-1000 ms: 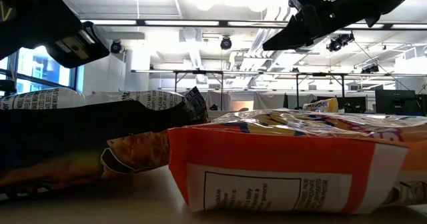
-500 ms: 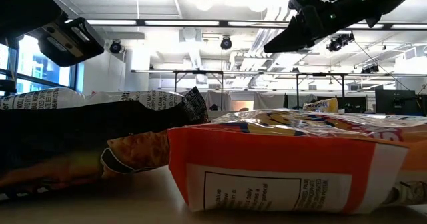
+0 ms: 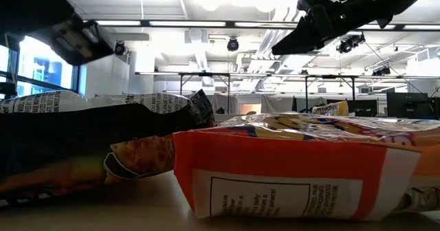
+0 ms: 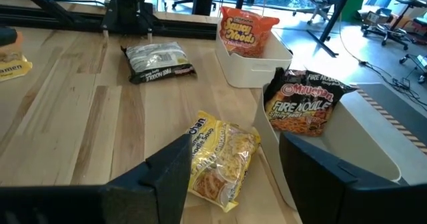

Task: Sort Maruchan noodles
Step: Put the orange noodle pack into the white bin

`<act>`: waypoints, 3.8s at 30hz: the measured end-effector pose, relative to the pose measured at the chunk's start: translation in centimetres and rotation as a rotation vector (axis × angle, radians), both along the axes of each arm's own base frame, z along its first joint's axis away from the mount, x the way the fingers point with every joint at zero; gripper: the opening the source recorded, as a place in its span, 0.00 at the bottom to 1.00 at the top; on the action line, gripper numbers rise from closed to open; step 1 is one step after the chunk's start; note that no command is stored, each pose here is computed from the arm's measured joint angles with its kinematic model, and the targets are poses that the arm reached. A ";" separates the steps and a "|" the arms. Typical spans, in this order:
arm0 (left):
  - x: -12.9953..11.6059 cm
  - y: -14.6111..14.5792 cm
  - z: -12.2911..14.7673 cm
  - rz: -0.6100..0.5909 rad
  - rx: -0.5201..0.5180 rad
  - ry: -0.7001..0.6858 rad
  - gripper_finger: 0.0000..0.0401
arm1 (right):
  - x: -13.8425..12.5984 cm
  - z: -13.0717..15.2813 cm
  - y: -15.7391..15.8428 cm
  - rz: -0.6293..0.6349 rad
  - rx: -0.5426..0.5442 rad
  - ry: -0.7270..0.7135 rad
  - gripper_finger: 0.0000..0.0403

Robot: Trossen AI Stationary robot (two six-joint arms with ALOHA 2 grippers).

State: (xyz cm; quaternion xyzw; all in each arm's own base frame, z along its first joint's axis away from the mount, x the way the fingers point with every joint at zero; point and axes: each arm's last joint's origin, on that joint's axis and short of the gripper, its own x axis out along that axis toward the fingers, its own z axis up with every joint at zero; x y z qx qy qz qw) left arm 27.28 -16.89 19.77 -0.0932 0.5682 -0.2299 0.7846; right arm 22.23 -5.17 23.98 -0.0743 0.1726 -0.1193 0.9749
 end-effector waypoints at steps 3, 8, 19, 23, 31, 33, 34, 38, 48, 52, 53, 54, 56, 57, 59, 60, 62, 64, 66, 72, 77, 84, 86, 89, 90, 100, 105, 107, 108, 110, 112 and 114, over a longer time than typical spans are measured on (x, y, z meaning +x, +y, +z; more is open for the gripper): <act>0.2 0.1 1.1 -0.010 0.077 -0.013 0.00 | 0.0 0.0 0.0 0.000 0.001 0.004 0.52; 0.7 0.9 2.0 0.024 0.120 0.003 0.00 | 0.0 -0.1 0.0 0.000 0.002 0.008 0.52; -0.3 3.1 4.4 0.134 0.269 0.020 0.00 | -0.1 -0.3 0.0 0.000 0.008 0.035 0.52; -1.1 3.9 5.8 0.209 0.281 -0.009 0.00 | -0.1 -0.4 0.0 0.000 0.009 0.039 0.52; -1.5 1.4 6.1 0.309 0.214 -0.045 0.06 | -0.1 -0.4 0.0 0.000 0.009 0.043 0.52; -2.2 -0.2 5.3 0.277 0.241 -0.037 0.11 | -0.1 -0.4 0.0 0.000 0.008 0.044 0.52; -2.5 -0.9 5.0 0.273 0.258 -0.035 0.14 | -0.1 -0.4 0.0 0.000 0.008 0.044 0.52; -3.9 -3.3 3.1 0.306 0.331 0.022 0.25 | -0.2 -0.4 0.0 0.003 0.002 0.049 0.52; -7.2 -9.4 1.4 0.287 0.482 0.116 0.42 | -0.2 -0.5 0.0 0.003 0.000 0.051 0.52; -7.9 -11.3 0.8 0.396 0.515 0.232 0.43 | -0.2 -0.5 0.0 0.003 0.001 0.053 0.52; -8.1 -11.8 0.4 0.425 0.510 0.262 0.43 | -0.2 -0.5 0.0 0.003 0.000 0.052 0.52; -8.2 -12.2 0.1 0.447 0.499 0.299 0.43 | -0.2 -0.5 0.0 0.003 0.000 0.052 0.52; -8.4 -12.9 -0.5 0.482 0.497 0.353 0.43 | -0.2 -0.5 0.0 0.003 0.000 0.052 0.52; -8.5 -13.1 -0.7 0.492 0.499 0.369 0.43 | -0.2 -0.5 0.0 0.003 0.000 0.051 0.52; -8.5 -13.5 -1.1 0.514 0.502 0.383 0.43 | -0.2 -0.5 0.0 0.003 0.000 0.052 0.52; -8.5 -13.5 -1.2 0.525 0.505 0.390 0.43 | -0.2 -0.5 0.0 0.003 0.000 0.051 0.52; -8.5 -13.4 -1.5 0.548 0.526 0.402 0.43 | -0.2 -0.5 0.0 0.003 0.000 0.051 0.52; -8.4 -13.0 -1.7 0.588 0.567 0.422 0.43 | -0.1 -0.5 0.0 0.003 0.000 0.052 0.52; -8.5 -12.6 -1.9 0.628 0.607 0.439 0.43 | -0.1 -0.5 0.0 0.002 0.004 0.051 0.52; -8.3 -12.3 -2.0 0.688 0.638 0.397 0.42 | -0.2 -0.5 0.0 0.001 0.009 0.055 0.52; -8.1 -12.3 -2.0 0.643 0.654 0.336 0.31 | -0.2 -0.6 0.0 0.000 0.013 0.060 0.52; -8.3 -11.9 -1.9 0.500 0.734 0.318 0.02 | -0.2 -0.6 0.0 0.002 0.011 0.059 0.52; -8.4 -11.4 -1.7 0.479 0.803 0.309 0.03 | -0.2 -0.5 0.0 0.003 0.012 0.052 0.52; -8.3 -10.3 -1.3 0.442 0.914 0.289 0.01 | -0.1 -0.4 0.2 0.038 0.042 0.029 0.52; -8.2 -9.9 -1.1 0.434 0.956 0.266 0.01 | 0.0 -0.3 0.2 0.051 0.061 0.017 0.52; -4.5 -5.3 2.6 0.367 1.197 -0.146 0.00 | 2.3 -1.9 0.6 0.293 0.287 -0.030 0.52; -2.6 -3.3 3.9 0.343 1.199 -0.191 0.00 | 4.6 -3.6 0.7 0.395 0.405 -0.083 0.52; -1.9 -2.7 4.2 0.333 1.187 -0.195 0.00 | 5.6 -4.3 1.1 0.416 0.447 -0.064 0.53; -1.5 -2.4 4.2 0.326 1.180 -0.197 0.00 | 6.0 -4.5 1.4 0.432 0.466 -0.050 0.54; -0.8 -2.0 4.4 0.316 1.165 -0.207 0.00 | 7.4 -4.7 2.0 0.456 0.490 -0.033 0.57; -0.1 -1.5 4.6 0.311 1.152 -0.216 0.00 | 8.7 -4.8 2.8 0.479 0.511 -0.014 0.61; 0.5 -1.2 4.5 0.308 1.144 -0.221 0.00 | 10.0 -5.0 3.4 0.502 0.541 0.007 0.64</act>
